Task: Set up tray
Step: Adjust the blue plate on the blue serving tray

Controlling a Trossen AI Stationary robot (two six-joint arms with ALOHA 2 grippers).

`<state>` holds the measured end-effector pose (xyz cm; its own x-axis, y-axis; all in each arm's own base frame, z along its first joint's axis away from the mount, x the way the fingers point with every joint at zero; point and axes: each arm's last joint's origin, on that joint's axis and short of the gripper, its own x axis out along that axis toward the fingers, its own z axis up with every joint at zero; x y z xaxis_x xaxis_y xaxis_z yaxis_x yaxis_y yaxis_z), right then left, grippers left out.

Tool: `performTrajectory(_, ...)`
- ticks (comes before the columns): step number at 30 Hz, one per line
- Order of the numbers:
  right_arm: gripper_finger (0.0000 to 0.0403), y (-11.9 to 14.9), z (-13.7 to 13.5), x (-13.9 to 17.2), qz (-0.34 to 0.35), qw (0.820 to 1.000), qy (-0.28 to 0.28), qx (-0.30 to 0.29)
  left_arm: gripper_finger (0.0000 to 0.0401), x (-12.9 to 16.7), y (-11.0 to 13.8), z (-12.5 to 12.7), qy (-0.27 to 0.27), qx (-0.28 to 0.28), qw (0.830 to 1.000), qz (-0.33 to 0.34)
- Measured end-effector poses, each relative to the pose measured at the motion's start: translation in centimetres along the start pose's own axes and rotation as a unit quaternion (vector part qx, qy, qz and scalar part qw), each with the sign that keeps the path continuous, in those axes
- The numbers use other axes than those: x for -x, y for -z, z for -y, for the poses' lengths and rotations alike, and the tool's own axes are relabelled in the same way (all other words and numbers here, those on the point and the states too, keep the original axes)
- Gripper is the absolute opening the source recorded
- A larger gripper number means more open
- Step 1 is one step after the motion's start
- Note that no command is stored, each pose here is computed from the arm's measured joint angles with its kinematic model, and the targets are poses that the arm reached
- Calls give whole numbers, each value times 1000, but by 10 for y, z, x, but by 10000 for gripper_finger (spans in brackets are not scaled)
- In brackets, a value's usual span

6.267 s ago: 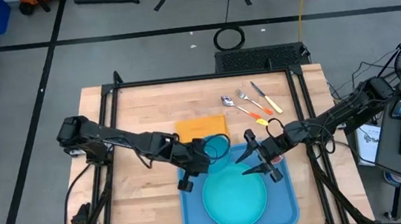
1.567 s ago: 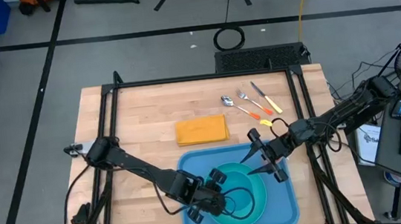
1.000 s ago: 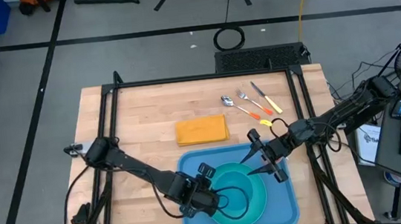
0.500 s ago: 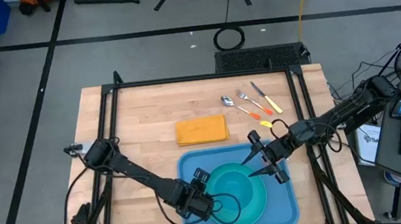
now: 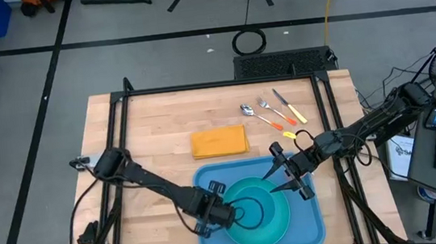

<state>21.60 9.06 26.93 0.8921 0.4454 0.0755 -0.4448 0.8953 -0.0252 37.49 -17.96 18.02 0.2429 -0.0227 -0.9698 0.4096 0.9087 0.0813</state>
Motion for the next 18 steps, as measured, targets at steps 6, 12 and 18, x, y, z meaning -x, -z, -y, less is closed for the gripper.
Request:
performTrajectory(6,178,0,0,0,0,1000,0,0,122,-1,-4,-10,46,12,999,19)
performTrajectory(12,178,0,0,0,-1,1000,0,0,122,-1,-5,-17,63,22,997,28)
performTrajectory(18,178,0,0,0,-2,1000,0,0,122,-1,-8,-17,62,23,997,43)
